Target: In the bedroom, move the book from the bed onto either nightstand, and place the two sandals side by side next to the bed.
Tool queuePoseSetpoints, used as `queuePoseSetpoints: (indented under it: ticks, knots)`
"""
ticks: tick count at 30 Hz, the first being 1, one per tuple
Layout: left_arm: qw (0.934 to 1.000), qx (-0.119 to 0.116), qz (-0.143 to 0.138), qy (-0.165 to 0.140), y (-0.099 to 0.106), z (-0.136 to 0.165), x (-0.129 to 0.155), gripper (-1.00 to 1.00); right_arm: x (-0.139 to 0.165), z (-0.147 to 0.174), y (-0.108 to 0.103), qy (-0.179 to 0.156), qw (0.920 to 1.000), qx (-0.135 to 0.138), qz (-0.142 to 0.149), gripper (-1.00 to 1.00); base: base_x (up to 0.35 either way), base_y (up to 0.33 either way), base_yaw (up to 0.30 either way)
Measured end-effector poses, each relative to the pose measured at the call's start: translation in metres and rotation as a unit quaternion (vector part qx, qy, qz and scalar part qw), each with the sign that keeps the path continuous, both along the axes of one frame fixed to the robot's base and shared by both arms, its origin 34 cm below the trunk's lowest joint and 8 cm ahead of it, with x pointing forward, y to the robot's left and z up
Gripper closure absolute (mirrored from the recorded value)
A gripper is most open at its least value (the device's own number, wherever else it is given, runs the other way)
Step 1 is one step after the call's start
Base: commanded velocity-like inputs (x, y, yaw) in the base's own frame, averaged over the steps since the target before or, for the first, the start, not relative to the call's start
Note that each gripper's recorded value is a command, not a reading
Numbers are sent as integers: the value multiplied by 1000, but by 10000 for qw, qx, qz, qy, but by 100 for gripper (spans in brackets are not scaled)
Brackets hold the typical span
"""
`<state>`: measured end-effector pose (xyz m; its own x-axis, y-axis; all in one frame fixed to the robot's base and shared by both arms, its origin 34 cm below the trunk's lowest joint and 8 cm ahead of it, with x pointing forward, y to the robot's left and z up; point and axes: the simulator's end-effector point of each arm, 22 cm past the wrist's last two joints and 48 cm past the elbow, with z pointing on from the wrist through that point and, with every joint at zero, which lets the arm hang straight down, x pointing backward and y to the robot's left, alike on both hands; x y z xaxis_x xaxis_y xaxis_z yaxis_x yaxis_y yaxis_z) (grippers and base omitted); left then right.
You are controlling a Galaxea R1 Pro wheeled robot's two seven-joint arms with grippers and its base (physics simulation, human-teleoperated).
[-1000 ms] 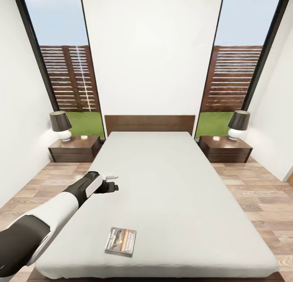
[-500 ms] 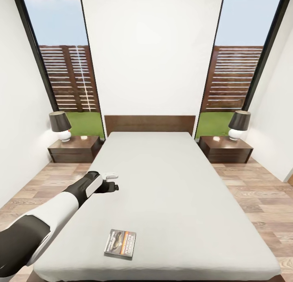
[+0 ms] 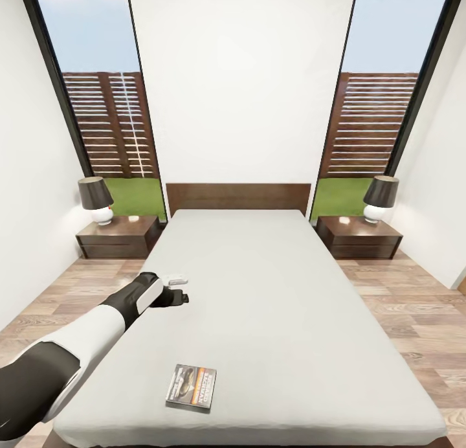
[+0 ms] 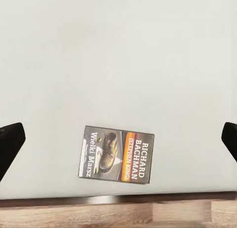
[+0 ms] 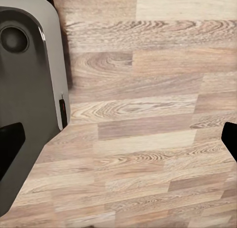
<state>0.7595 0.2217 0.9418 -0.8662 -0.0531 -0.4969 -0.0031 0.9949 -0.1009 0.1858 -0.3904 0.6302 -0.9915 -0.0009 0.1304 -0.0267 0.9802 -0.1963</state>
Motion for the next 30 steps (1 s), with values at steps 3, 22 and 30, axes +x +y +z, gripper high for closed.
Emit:
queuePoseSetpoints:
  ticks: [3,22,30]
  knots:
    - [10000,-5,2,13,0,-1,-1,-100,0,0,0,1,10000,-1,1,-100,0,0,0]
    - [10000,-12,9,34,1,-1,-1,-100,-1,0,-1,3,10000,-5,6,-100,0,0,0]
    - [10000,-20,9,29,2,-1,-1,-100,-1,0,0,5,10000,2,18,-100,0,0,0]
